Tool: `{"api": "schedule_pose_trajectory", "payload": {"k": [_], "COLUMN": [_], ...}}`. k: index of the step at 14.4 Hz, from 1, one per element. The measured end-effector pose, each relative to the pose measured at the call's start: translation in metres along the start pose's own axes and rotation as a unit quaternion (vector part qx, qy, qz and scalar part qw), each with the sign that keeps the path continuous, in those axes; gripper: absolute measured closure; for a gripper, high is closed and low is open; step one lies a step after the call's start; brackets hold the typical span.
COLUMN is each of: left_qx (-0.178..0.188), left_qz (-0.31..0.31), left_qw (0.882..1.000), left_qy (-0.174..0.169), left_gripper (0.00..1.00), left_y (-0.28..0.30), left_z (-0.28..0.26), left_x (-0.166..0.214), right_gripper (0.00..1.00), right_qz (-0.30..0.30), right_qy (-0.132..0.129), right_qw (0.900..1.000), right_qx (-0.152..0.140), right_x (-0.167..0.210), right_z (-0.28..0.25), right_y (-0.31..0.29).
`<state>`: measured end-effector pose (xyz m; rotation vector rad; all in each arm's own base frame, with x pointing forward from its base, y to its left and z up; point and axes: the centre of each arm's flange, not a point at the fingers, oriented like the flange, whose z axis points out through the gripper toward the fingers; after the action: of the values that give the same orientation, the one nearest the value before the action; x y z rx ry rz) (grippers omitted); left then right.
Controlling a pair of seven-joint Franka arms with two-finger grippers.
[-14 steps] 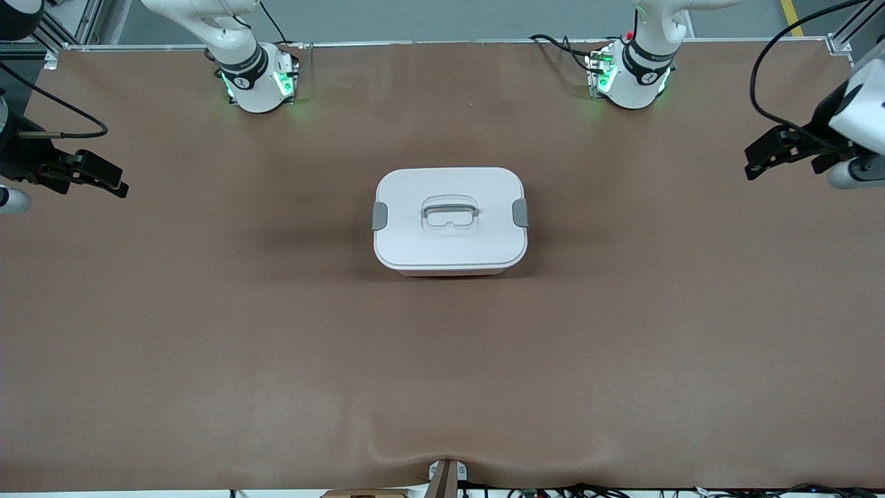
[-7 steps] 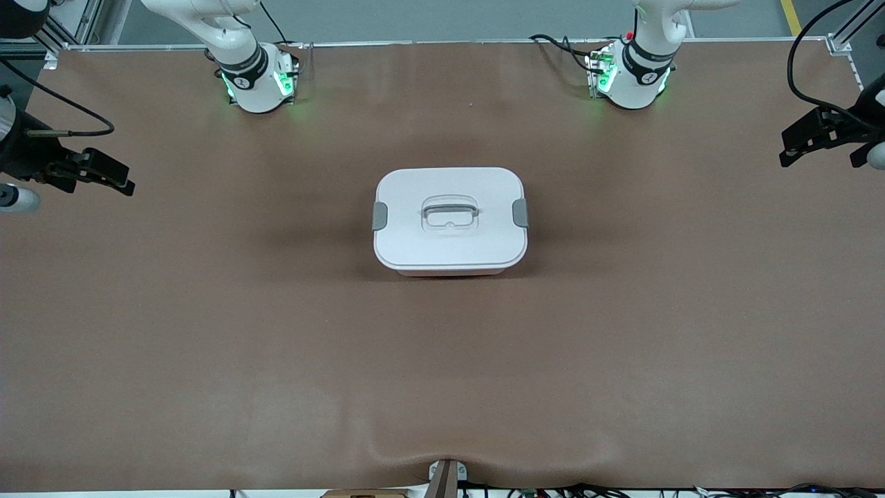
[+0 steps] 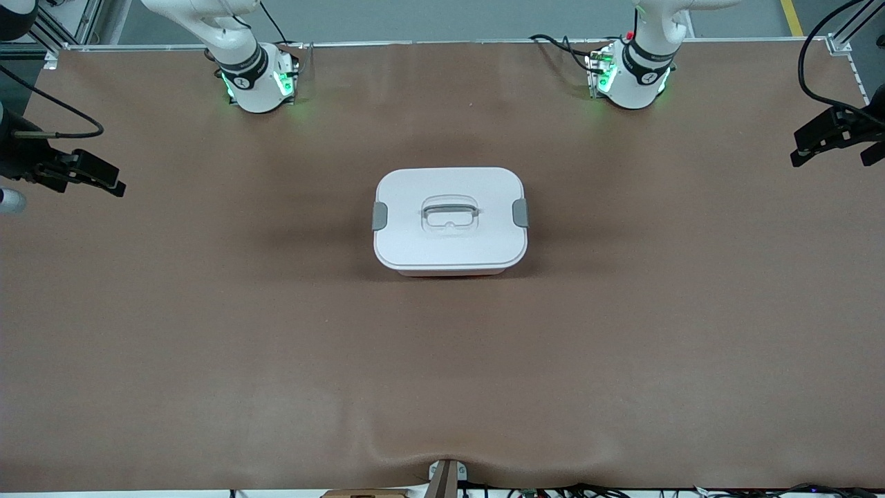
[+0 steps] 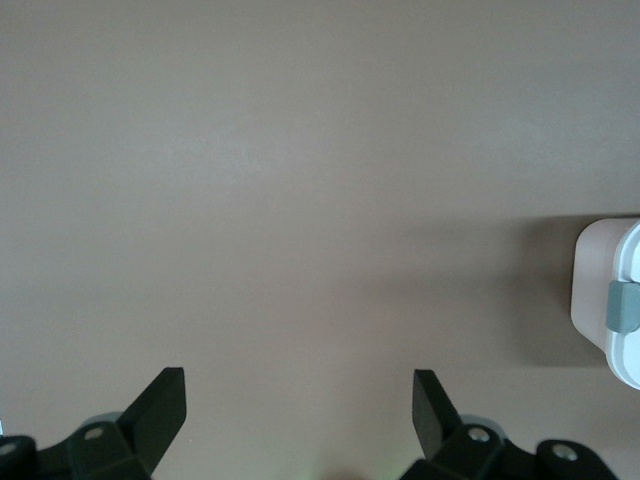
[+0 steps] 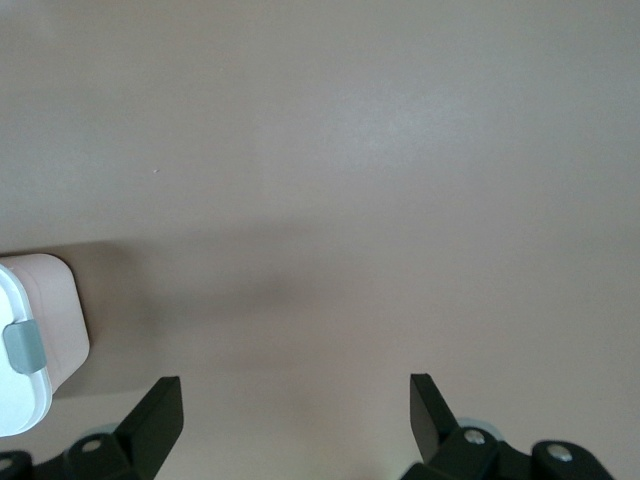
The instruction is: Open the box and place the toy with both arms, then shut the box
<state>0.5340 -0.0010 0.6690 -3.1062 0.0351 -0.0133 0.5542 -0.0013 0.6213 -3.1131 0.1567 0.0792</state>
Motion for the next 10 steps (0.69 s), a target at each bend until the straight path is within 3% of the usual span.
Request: {"api": "schedule_pose_trajectory", "payload": {"k": [10], "left_qx": [0.000], "left_qz": [-0.024], "left_qw": [1.000], "left_qy": [0.004], "left_gripper": [0.00], "left_y": [0.0050], "left_z": [-0.0052], "left_x": [-0.0050], "right_gripper": [0.00], "right_qz": [0.000], "right_qy": [-0.001], "right_qw": [1.000], "right_qx": [0.000], "right_x": [-0.0003], "right_z": [0.0002], "right_y": [0.0000]}}
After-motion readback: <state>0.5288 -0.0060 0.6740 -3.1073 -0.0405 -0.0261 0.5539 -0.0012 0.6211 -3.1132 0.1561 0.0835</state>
